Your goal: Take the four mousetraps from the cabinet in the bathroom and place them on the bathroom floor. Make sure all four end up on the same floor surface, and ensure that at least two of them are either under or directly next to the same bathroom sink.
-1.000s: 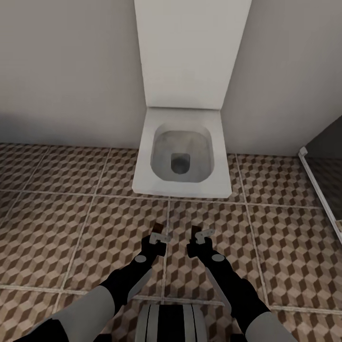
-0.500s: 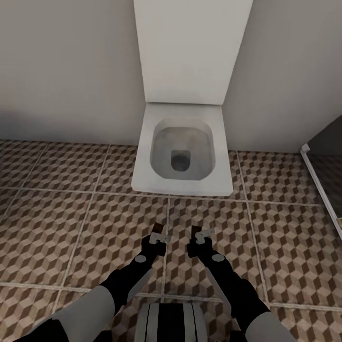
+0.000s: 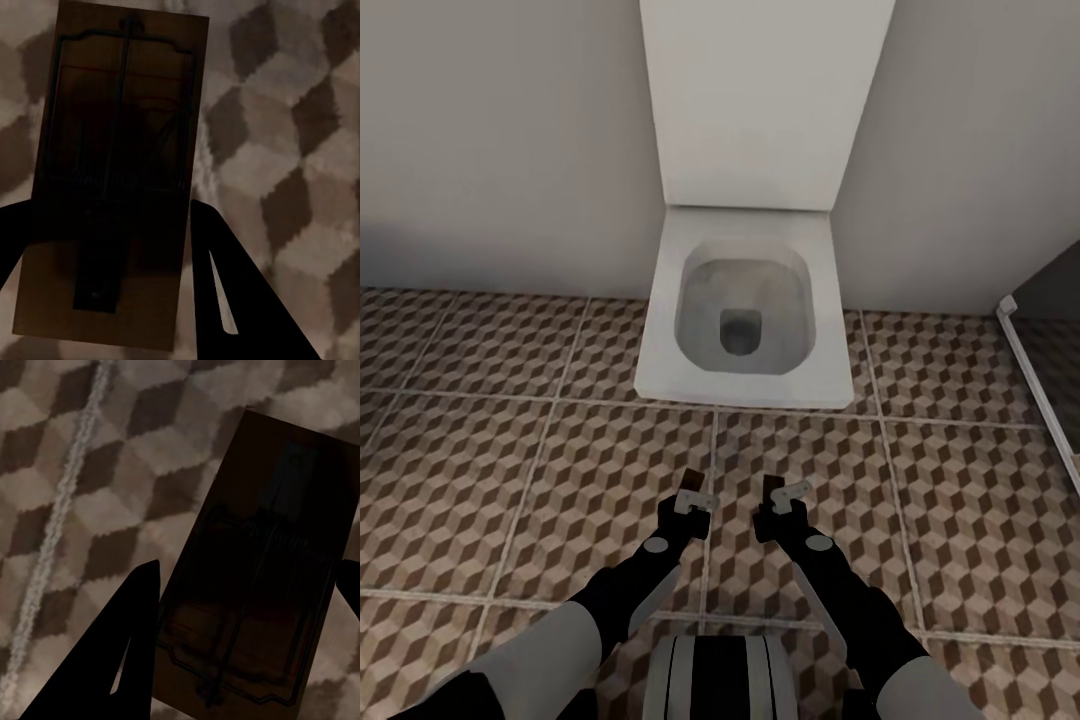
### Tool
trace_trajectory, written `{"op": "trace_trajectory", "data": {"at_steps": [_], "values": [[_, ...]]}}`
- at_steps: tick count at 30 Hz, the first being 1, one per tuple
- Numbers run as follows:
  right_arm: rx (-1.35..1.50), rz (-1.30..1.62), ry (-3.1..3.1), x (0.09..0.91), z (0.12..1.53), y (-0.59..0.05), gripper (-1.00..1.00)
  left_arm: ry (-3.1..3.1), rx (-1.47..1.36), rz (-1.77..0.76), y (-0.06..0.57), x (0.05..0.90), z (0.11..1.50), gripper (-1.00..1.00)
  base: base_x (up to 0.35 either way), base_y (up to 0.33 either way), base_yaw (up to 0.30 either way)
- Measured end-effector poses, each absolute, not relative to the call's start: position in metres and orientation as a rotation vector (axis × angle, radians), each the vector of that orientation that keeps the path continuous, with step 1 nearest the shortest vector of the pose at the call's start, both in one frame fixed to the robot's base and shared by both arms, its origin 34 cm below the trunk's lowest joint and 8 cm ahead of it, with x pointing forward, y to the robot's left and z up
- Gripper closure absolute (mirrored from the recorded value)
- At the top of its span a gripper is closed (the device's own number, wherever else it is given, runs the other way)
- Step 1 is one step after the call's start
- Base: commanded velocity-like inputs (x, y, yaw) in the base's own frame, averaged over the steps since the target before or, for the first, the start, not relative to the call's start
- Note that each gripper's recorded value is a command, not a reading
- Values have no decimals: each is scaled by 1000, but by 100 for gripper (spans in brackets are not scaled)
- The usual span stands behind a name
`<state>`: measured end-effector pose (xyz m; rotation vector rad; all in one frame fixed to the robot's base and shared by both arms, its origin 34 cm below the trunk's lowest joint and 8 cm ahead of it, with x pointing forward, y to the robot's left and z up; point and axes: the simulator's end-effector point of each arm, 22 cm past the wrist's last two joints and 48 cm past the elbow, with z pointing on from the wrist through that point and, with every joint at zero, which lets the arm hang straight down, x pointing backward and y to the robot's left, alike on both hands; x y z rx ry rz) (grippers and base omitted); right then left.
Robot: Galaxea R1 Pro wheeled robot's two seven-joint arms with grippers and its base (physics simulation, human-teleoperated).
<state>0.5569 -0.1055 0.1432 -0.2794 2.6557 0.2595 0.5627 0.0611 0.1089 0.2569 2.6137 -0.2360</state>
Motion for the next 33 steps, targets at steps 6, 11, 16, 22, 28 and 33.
{"op": "trace_trajectory", "data": {"at_steps": [6, 11, 16, 22, 28, 33], "values": [[-279, 261, 2664, 554, 139, -105, 100, 2622, 256, -238, 61, 559, 105, 100, 0, 0, 0], [-279, 263, 2670, 551, 136, -105, 100, 2628, 256, -239, 61, 557, 102, 100, 0, 0, 0], [-278, 264, 2677, 549, 133, -105, 100, 2635, 256, -240, 61, 554, 99, 100, 0, 0, 0], [-278, 266, 2685, 546, 129, -105, 100, 2643, 255, -242, 61, 551, 95, 100, 0, 0, 0], [-277, 267, 2693, 543, 126, -105, 100, 2651, 255, -243, 61, 547, 91, 100, 0, 0, 0], [-277, 268, 2698, 541, 123, -105, 100, 2656, 255, -244, 61, 545, 89, 100, 0, 0, 0]]}}
